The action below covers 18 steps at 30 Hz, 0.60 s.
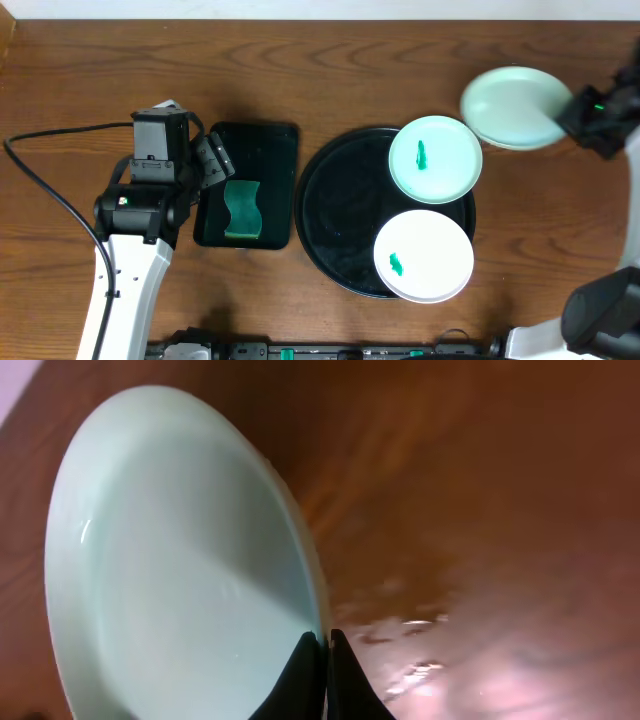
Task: Clean dirty plates on tray and stack at the side
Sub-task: 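Set the plate down, open the right gripper and raise it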
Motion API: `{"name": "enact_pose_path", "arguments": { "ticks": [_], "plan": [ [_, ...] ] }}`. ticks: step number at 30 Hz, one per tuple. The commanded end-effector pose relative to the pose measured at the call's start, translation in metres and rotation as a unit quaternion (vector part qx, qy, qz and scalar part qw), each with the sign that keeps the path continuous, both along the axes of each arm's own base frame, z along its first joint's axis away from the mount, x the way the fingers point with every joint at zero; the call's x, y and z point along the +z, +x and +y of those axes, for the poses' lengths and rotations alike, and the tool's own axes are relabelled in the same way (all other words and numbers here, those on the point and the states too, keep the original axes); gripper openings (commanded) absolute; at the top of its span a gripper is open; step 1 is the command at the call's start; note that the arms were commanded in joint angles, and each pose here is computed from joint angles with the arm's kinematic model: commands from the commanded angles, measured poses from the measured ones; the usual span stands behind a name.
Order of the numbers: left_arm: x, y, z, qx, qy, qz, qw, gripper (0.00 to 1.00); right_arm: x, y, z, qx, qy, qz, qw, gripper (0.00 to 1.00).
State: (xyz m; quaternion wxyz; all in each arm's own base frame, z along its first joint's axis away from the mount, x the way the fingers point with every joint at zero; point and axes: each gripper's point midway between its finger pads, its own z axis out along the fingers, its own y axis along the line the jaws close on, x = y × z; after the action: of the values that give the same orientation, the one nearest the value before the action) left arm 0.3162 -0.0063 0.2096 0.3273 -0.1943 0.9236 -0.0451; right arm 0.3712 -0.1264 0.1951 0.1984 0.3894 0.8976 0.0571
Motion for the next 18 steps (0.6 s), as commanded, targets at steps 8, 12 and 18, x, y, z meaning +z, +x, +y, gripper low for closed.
{"name": "enact_pose_path", "arguments": {
  "ticks": [8,12,18],
  "plan": [
    [0.005,0.002,0.003,0.001,0.006,-0.004,1.0,0.8,-0.001,-0.051,-0.067,-0.058,-0.004,0.028,0.998,0.01],
    [0.005,0.002,0.003,0.001,0.006,-0.004,1.0,0.81,-0.015,-0.063,-0.071,-0.071,0.006,0.046,0.996,0.01],
    [0.005,0.002,0.003,0.001,0.006,-0.004,1.0,0.8,-0.06,-0.071,-0.066,-0.065,0.018,0.07,0.995,0.01]
  ]
}}
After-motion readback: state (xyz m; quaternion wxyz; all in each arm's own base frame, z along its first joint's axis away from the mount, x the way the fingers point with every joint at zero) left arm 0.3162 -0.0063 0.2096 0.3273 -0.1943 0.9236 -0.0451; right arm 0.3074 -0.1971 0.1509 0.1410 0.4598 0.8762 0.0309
